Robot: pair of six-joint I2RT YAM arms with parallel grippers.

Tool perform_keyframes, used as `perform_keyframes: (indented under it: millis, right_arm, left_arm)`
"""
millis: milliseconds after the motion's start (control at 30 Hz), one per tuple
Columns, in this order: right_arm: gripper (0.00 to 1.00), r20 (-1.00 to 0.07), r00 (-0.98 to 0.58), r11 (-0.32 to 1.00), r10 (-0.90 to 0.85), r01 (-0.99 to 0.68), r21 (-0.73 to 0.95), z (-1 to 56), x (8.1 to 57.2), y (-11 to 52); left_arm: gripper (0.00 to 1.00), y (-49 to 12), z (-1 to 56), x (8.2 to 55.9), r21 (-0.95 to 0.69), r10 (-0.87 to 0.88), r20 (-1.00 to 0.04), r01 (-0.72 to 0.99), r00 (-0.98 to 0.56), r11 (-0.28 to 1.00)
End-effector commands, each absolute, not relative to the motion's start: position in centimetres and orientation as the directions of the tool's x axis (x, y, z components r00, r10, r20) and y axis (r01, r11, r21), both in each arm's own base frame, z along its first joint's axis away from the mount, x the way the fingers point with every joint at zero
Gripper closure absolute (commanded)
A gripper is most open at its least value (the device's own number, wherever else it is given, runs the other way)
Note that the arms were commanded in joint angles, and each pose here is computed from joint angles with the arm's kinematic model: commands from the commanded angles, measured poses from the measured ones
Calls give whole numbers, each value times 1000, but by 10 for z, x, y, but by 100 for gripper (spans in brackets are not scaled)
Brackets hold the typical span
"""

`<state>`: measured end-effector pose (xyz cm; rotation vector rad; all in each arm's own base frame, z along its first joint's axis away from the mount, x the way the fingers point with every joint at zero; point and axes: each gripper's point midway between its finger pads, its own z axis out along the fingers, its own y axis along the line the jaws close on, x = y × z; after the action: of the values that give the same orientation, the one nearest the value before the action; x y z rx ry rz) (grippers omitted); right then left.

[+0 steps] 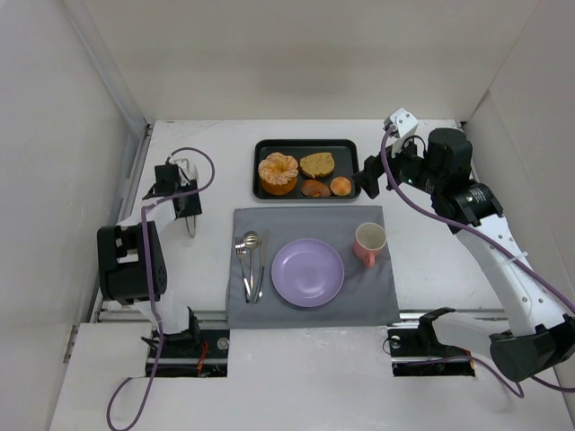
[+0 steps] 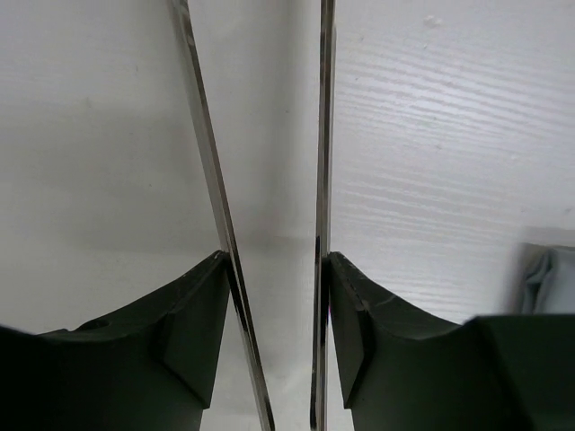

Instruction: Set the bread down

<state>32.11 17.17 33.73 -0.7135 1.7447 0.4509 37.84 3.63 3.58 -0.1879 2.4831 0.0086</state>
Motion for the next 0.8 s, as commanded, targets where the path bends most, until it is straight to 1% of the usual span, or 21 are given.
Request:
perform_keyframes:
  millis: [0,200,467,667,700,767]
  right_arm:
    - [0,-973,-88,743,-214,-661,-104,361,322,171]
    - [0,-973,-88,743,-214,-661,-104,361,322,171]
    - [0,-971,-96,743,-217,-662,-100,358,324,172]
    - [0,-971,-98,749,-218,-655,-102,358,325,170]
    - [0,-971,-98,749,-218,-655,-102,358,325,170]
    - [0,-971,-98,749,-218,-655,-102,358,325,170]
  left_arm:
    - [58,32,88,393,-83,-141,-714,-118,-686,990]
    - [58,22,133,397,-124,-153,-786,-90,-599,988]
    - [58,-13,197,395,-148,-122,-861,13,-493,989]
    - [58,-55,255,386,-193,-101,-890,169,-444,966]
    - [58,-68,261,383,-209,-93,-891,219,-445,953]
    - [57,-79,267,380,-233,-93,-883,256,-461,938]
